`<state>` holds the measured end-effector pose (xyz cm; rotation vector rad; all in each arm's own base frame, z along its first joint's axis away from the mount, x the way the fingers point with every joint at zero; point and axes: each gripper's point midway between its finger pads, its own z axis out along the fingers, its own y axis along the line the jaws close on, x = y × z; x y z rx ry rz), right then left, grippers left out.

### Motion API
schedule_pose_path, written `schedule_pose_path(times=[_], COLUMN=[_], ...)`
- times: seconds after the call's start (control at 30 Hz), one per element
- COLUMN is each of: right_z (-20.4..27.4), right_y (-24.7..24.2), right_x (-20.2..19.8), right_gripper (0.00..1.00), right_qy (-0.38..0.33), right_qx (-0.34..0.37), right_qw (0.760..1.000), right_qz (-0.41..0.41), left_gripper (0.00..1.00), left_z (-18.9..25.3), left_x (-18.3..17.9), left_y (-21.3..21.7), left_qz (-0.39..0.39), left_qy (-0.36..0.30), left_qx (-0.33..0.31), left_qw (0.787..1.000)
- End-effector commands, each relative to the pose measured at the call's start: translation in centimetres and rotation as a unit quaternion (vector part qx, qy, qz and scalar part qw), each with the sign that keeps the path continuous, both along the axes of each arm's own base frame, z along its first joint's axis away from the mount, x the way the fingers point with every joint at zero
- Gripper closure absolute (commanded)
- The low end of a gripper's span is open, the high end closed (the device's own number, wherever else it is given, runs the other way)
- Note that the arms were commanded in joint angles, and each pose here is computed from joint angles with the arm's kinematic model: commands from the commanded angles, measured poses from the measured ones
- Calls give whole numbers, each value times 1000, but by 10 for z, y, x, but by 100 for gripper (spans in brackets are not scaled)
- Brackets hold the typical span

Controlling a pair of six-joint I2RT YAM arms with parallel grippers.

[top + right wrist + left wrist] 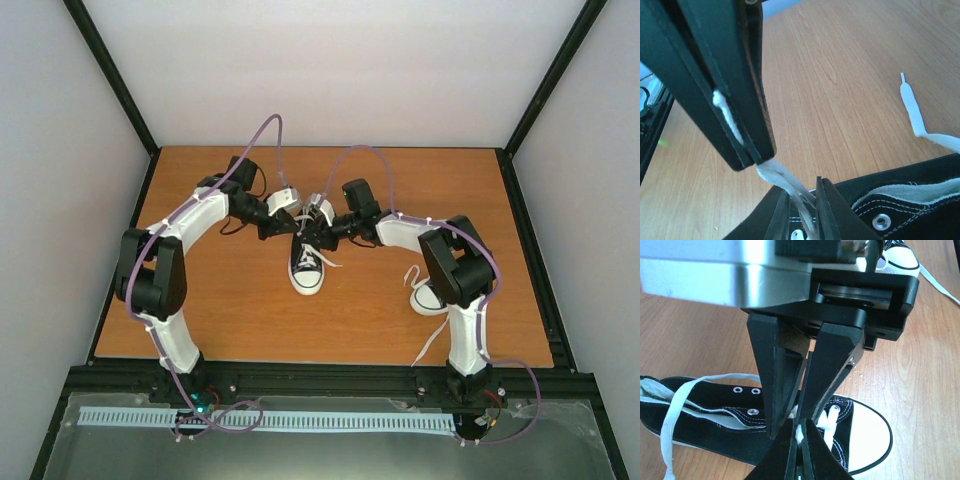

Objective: Tie the shoes
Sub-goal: Wrap the shoelace around the shoelace.

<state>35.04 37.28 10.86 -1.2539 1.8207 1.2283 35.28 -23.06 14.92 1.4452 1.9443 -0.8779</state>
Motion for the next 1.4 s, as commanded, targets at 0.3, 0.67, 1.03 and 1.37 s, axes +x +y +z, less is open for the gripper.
schedule_pose_path(times=[0.3, 0.67, 1.03, 1.37], right_z=[5, 2, -3, 0], right_y=[4, 2, 1, 3], right_x=[8, 12, 11, 10], right_gripper=[97, 97, 97, 97], right_qy=[-11, -8, 1, 13], right_qx=[17, 6, -1, -2], right_qw=[999, 999, 999, 998], right_qz=[-32, -52, -53, -67], left_gripper=[53, 22, 19, 81], left_z=[-2, -42, -115, -145], left_x=[21, 59, 133, 81], left_y=[3, 61, 102, 124], left_qz=[21, 8, 24, -22], left_qy=[3, -14, -61, -20], left_qx=[12, 113, 280, 338], left_qw=[1000, 993, 958, 941])
